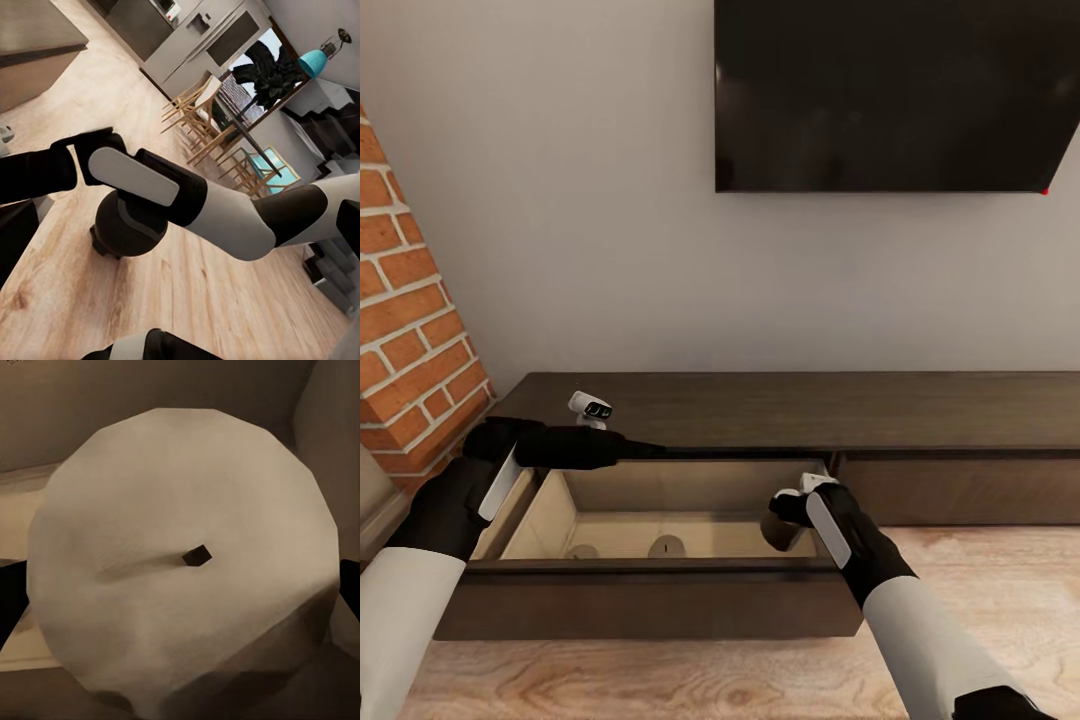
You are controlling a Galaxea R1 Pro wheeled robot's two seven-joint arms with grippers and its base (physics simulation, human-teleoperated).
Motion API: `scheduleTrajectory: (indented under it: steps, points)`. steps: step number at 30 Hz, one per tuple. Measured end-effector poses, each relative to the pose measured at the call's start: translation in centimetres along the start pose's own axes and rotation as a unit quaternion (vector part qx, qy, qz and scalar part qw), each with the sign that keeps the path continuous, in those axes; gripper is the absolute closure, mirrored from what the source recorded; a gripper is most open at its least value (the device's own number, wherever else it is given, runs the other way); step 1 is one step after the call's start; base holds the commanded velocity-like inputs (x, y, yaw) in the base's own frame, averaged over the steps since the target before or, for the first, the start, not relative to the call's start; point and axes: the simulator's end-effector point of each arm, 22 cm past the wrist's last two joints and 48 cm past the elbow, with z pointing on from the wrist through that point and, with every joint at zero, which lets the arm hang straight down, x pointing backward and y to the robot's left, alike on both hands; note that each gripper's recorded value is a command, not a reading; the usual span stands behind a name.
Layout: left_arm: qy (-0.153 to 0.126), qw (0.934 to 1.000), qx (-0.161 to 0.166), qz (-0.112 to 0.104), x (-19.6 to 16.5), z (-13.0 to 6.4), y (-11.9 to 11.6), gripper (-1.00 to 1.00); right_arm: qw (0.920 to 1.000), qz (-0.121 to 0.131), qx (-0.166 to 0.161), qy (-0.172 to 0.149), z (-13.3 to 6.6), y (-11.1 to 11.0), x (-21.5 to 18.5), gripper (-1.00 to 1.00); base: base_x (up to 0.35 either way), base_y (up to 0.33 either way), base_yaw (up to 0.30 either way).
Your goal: Place each of the two pumpkins and all three candles from the living room inside a cabinet in the living room (use any cabinet), then make sure every cabinet is closed, and position the cauldron so it is next to a table in the living room.
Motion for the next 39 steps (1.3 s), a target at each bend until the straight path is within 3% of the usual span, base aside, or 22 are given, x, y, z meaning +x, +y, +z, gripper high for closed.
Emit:
scheduleTrajectory:
  steps: [6, 16, 39]
  points:
    - [0.0, 1.0, 0.0, 0.0, 0.0, 0.0, 0.0, -1.0, 0.9998, 0.006, -0.001, -0.017, 0.2, 0.3, -0.5, 1.0, 0.0, 0.0, 0.0]
    - [0.0, 1.0, 0.0, 0.0, 0.0, 0.0, 0.0, -1.0, 0.9998, 0.0, -0.007, -0.017, 0.3, 1.8, -0.1, 1.0, 0.042, 0.015, 0.0]
    - [0.0, 1.0, 0.0, 0.0, 0.0, 0.0, 0.0, -1.0, 0.9998, -0.008, 0.005, -0.015, 0.3, 1.7, 0.2, 1.0, 0.023, 0.042, 0.0]
